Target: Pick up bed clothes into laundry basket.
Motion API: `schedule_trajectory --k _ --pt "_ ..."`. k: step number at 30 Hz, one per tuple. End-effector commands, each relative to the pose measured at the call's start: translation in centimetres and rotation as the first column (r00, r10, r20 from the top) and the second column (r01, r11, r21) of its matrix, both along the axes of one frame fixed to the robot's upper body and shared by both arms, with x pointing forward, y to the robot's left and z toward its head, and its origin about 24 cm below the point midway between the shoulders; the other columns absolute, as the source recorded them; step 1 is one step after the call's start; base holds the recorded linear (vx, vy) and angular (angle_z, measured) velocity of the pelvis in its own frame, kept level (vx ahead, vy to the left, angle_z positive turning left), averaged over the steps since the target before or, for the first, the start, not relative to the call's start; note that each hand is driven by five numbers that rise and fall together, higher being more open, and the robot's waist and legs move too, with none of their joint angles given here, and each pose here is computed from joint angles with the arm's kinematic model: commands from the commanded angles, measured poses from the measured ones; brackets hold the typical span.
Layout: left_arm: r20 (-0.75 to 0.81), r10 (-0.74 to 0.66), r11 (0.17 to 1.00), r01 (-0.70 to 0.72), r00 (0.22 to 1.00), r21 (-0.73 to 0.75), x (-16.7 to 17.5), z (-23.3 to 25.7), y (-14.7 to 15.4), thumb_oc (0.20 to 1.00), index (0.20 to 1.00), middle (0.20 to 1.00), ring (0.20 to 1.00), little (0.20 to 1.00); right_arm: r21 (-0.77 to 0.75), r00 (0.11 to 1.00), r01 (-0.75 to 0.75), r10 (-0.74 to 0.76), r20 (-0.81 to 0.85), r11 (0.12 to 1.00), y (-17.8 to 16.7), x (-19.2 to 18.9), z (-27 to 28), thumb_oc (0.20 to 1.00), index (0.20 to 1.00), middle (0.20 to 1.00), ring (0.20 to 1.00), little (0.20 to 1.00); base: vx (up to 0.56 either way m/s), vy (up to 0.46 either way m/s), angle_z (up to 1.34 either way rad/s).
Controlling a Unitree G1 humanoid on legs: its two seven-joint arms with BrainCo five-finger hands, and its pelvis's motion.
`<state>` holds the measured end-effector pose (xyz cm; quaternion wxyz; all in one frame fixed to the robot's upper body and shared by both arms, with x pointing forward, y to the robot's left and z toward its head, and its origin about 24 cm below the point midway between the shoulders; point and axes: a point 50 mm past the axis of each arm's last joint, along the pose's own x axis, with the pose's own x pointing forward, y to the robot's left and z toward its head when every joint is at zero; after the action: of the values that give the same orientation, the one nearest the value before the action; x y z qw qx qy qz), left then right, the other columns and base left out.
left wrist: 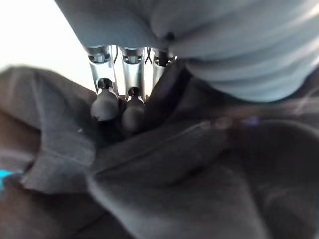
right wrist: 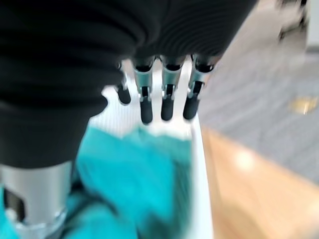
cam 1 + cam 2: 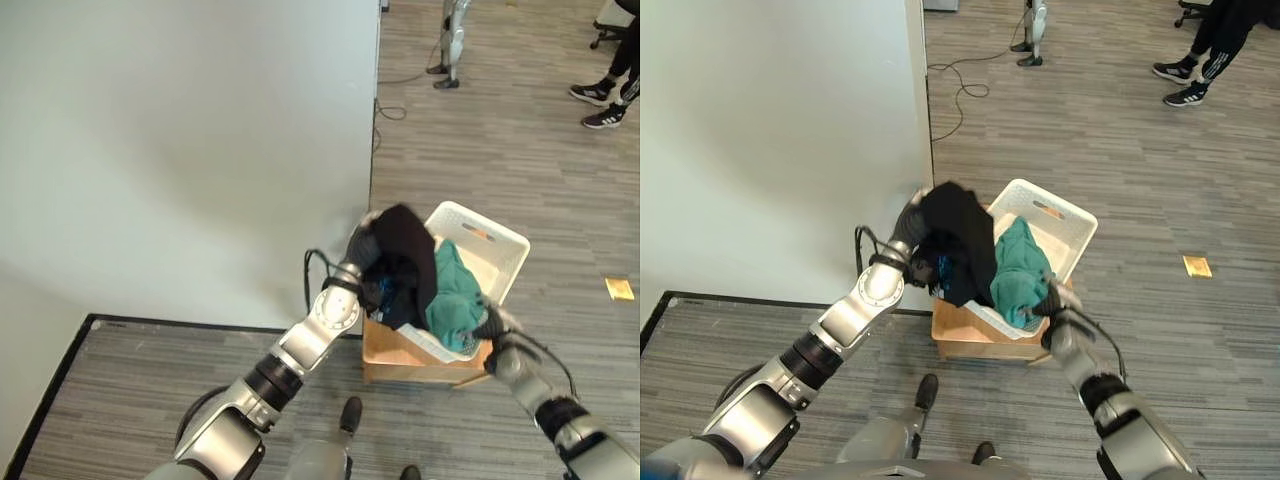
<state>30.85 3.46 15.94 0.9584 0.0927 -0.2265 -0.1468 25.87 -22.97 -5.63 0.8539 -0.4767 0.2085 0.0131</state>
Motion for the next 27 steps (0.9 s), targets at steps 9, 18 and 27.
schedule_trajectory --k 9,18,27 --pt "0.660 -0.145 0.956 0.276 0.737 -0.097 -5.7 15.7 -3.1 0.200 0.200 0.200 0.200 0.200 -0.034 0.946 0.022 -0.032 -0.323 0.999 -2.8 -6.1 -4.6 1.000 1.000 1.000 1.000 1.000 0.01 0.012 -0.07" --pt "0.597 -0.136 0.986 0.165 0.791 0.005 -3.2 14.1 -4.7 0.200 0.200 0.200 0.200 0.200 0.007 0.913 0.074 -0.065 -0.402 0.997 -3.2 -8.3 -5.8 1.000 1.000 1.000 1.000 1.000 0.01 0.000 -0.03" --pt "0.581 -0.039 0.998 0.055 0.813 -0.010 -1.7 14.3 -4.0 0.200 0.200 0.200 0.200 0.200 -0.036 0.996 -0.079 0.080 0.025 0.996 -3.1 -0.5 2.4 1.000 1.000 1.000 1.000 1.000 0.01 0.017 -0.20"
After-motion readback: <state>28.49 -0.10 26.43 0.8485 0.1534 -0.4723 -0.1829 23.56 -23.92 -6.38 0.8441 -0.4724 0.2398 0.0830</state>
